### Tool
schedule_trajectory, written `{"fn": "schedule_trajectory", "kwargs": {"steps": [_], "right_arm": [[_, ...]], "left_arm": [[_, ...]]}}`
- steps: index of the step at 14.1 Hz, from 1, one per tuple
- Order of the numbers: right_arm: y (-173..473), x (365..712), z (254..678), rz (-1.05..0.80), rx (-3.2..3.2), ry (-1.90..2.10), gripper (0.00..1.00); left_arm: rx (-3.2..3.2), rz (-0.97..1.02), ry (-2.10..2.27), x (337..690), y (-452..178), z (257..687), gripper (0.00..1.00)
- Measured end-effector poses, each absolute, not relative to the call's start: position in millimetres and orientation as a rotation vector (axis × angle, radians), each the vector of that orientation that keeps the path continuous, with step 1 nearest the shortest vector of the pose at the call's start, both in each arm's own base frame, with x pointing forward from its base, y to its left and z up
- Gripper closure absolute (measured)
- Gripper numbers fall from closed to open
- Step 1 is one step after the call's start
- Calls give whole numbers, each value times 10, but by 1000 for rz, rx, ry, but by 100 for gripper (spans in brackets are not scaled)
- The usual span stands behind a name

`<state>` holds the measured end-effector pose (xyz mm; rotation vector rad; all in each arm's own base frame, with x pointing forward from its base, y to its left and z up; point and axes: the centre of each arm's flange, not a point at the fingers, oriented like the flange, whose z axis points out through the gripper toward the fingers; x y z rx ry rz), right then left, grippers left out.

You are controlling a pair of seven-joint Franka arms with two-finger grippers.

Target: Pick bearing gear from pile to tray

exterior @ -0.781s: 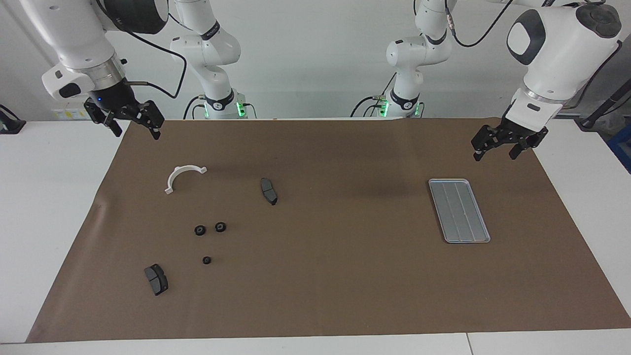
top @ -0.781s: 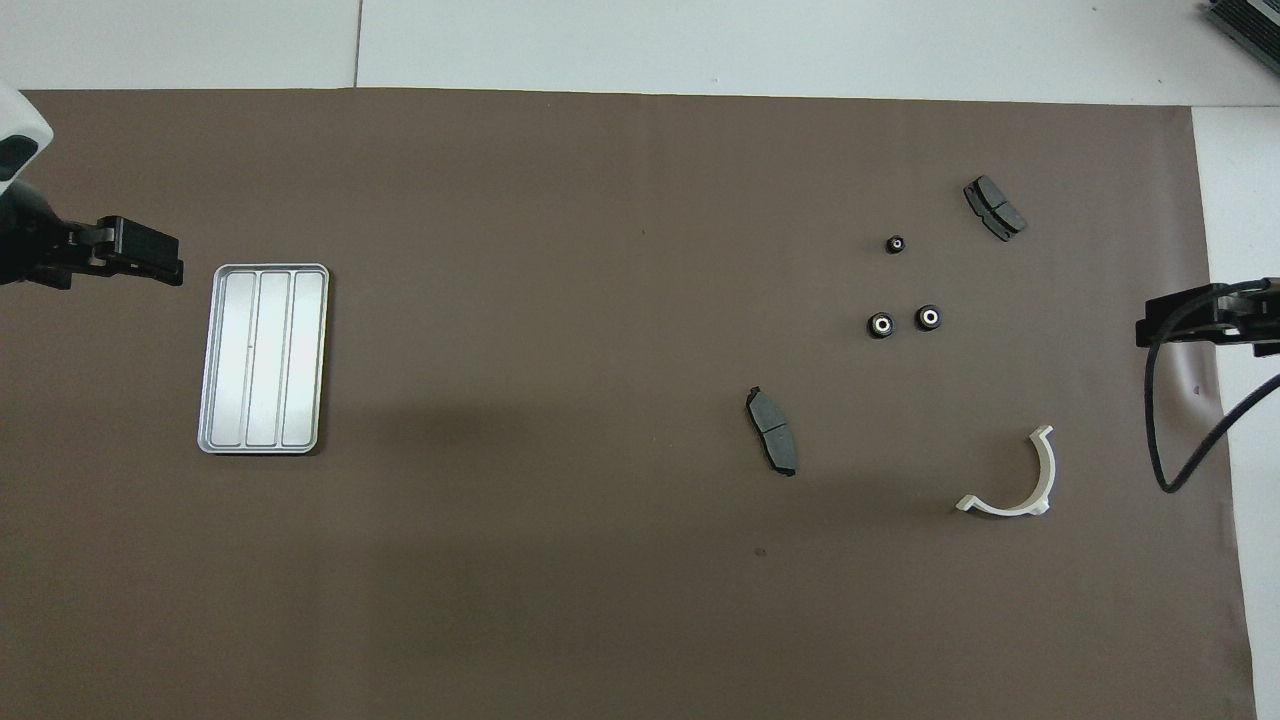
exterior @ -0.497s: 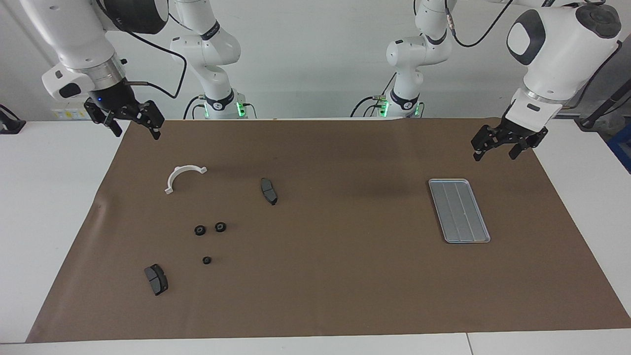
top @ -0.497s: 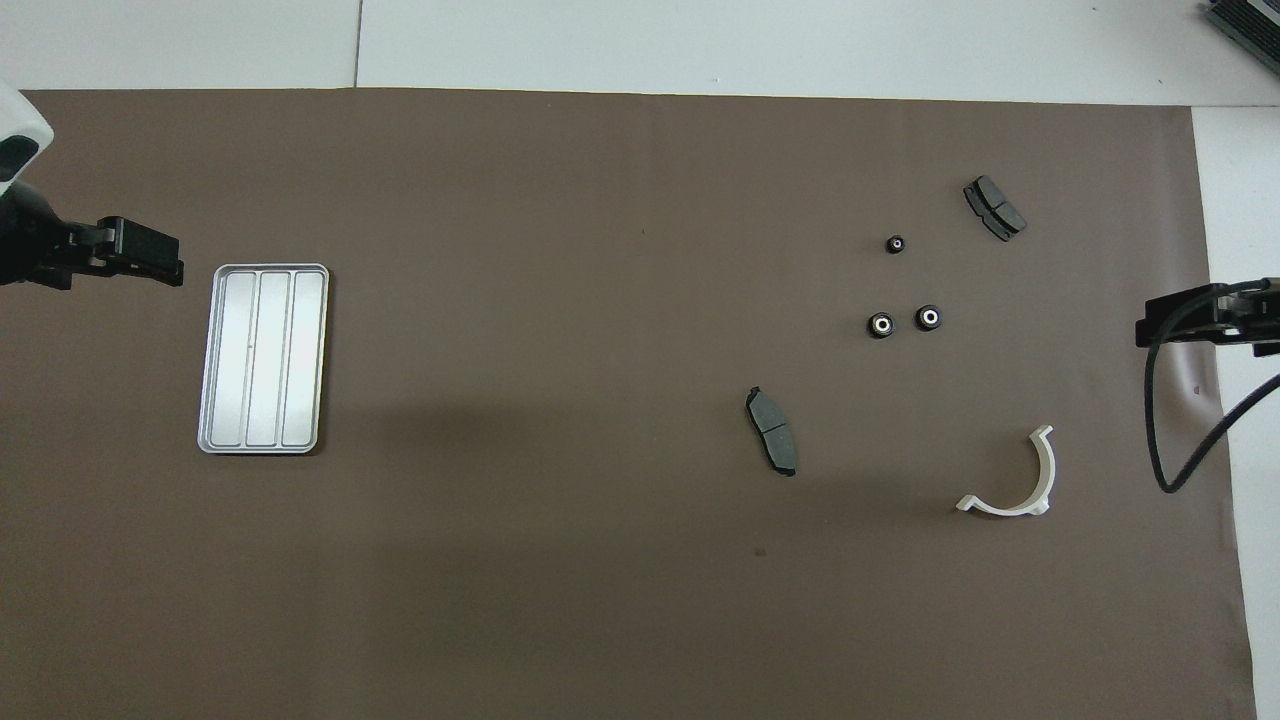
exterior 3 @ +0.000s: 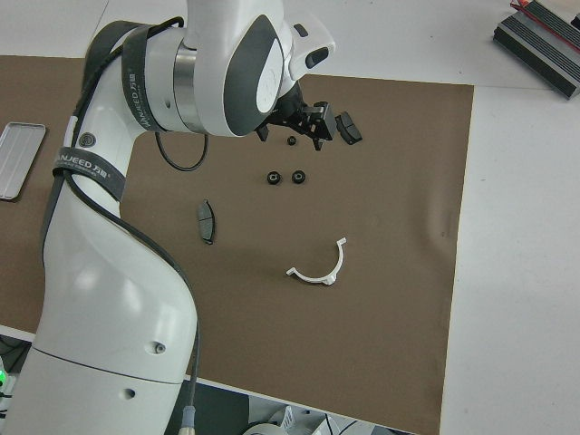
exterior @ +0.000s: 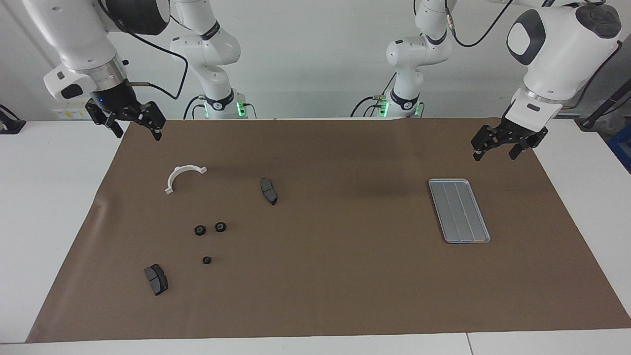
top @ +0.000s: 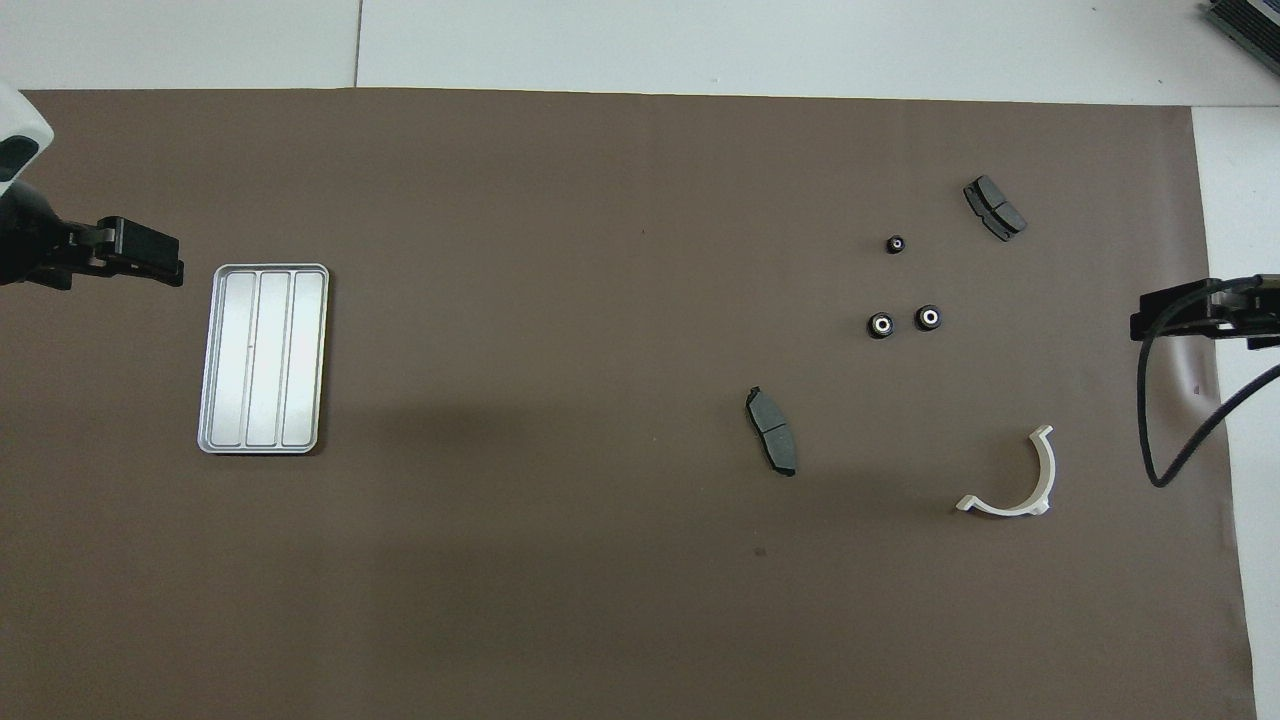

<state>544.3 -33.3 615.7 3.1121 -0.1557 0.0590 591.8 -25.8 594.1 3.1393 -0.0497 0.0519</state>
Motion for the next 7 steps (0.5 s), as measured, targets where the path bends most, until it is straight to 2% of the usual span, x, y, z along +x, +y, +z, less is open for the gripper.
{"fn": "schedule_trajectory", "kwargs": {"steps": [3,7], "right_arm": [[-127,5582,6014,149,3113,-96,0],[141,5981,5419,192,3109,-25,0]], "left_arm": [[3141,39,-47,5906,-249,5905,0],[3143,29,-46,5875,-245,5883,0]]}}
